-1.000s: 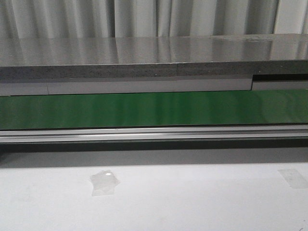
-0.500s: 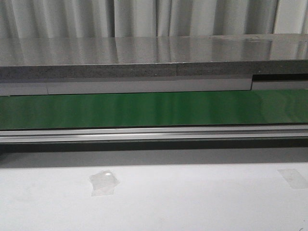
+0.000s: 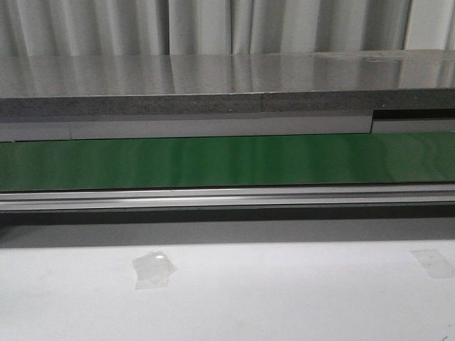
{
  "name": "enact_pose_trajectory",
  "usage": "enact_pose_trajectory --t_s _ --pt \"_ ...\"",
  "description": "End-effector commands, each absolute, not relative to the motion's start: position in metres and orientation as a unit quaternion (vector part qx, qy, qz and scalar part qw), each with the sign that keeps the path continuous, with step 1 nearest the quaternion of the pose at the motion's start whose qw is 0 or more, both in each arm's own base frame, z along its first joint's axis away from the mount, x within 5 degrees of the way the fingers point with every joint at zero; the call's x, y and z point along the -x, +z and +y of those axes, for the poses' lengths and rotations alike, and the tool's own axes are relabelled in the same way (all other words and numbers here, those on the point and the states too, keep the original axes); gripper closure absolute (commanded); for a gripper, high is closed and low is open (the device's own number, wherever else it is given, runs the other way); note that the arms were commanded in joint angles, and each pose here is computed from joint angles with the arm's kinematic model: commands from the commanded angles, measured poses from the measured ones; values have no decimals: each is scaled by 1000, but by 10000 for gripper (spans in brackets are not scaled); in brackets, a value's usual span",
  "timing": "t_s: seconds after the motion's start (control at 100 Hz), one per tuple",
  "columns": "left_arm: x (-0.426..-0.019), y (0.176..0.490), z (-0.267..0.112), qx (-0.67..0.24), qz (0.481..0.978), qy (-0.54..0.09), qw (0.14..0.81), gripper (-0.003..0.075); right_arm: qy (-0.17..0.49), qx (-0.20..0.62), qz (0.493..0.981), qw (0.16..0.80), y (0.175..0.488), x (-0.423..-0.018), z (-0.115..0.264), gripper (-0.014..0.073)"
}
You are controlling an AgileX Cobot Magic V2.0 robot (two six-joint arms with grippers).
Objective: Move button from left to right
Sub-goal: 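Close the left gripper around the yellow-capped button's black body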
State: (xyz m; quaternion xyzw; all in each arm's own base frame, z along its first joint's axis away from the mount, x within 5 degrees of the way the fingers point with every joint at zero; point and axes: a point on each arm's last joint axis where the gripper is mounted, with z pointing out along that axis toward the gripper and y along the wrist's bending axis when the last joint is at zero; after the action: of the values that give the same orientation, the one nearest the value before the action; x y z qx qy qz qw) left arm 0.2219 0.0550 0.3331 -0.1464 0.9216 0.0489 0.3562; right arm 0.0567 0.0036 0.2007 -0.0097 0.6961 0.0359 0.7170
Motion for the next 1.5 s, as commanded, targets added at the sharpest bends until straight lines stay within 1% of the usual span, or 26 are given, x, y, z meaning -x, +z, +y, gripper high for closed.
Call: enact_pose_trajectory --t_s 0.0,0.2,0.31,0.52,1.06,1.49 --pt "-244 345 68 160 903 56 395 153 36 13 655 755 214 -54 4 663" --pt "-294 316 96 185 922 59 335 153 36 13 655 755 214 -54 4 663" --pt "-314 300 105 178 933 61 308 153 36 13 655 755 214 -54 4 663" --pt "-340 280 114 175 939 59 290 153 36 13 655 755 214 -54 4 663" --pt "-372 242 124 178 948 52 258 153 36 13 655 755 214 -54 4 663" --pt "-381 216 126 181 954 44 236 153 36 13 655 755 214 -54 4 663"
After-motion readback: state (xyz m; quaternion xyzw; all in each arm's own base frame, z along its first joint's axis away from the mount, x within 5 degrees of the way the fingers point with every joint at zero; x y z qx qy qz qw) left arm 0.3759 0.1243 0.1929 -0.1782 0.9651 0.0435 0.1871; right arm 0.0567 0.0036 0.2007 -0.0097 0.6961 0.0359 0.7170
